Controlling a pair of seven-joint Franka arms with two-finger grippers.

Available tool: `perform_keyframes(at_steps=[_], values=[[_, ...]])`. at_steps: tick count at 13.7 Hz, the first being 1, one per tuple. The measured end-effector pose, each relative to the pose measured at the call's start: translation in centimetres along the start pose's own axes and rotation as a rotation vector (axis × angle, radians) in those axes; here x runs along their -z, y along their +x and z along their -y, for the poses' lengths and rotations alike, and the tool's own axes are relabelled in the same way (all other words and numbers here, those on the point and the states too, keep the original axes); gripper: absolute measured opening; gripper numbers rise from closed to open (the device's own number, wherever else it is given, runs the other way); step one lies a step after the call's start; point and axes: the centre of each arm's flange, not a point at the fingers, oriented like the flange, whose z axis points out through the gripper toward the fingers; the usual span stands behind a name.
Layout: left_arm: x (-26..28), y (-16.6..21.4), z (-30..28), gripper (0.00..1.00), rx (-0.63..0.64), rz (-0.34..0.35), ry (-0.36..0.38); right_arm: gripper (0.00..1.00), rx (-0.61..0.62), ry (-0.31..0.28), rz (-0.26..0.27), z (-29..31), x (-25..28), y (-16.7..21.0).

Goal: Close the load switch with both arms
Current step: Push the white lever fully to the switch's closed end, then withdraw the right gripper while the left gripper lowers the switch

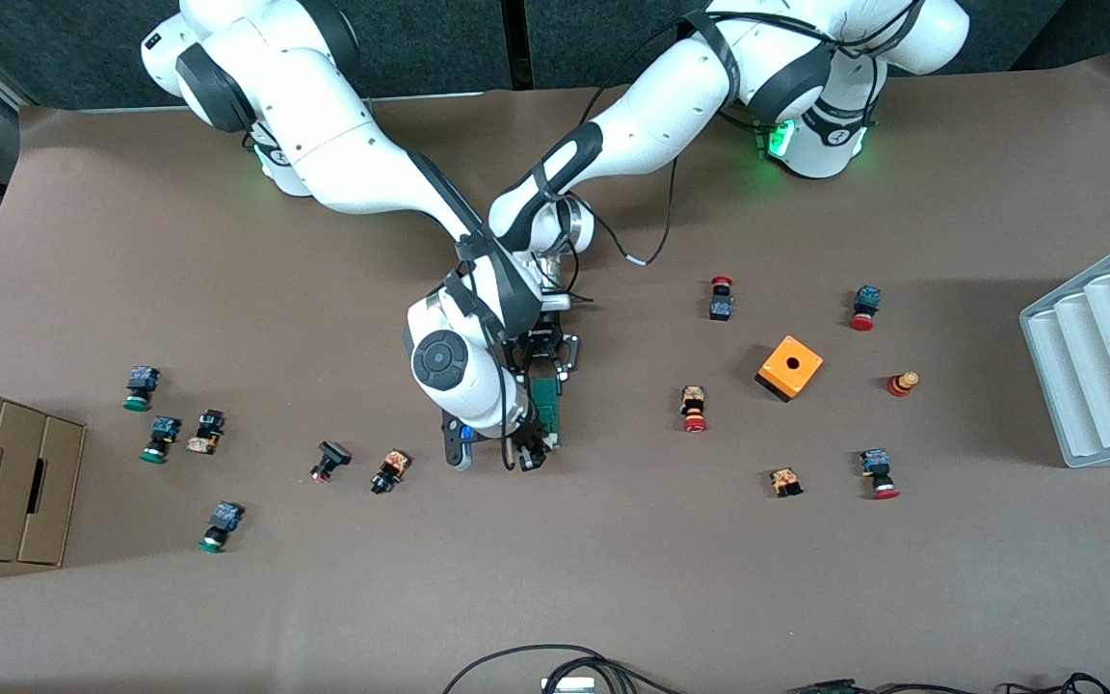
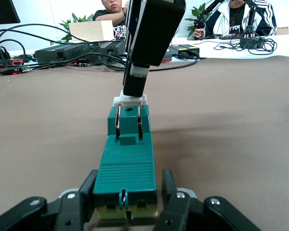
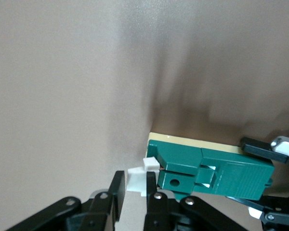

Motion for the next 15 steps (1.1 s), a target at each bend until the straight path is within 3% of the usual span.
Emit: perform_keyframes(at_steps=[8,10,15], values=[[0.0,0.0,0.0,0.59,-0.001,-0.002,0.0,0.25,0.0,0.003,-0.001,0.2,-0.4,0.1],[0.0,0.0,0.0,0.59,-0.001,-0.002,0.0,0.29,0.0,0.001,-0.001,0.3,-0.3,0.1],[0.0,0.0,0.0,0.59,-0.001,-0.002,0.0,0.75,0.096,0.057,-0.035,3.5,6.7,1.0]])
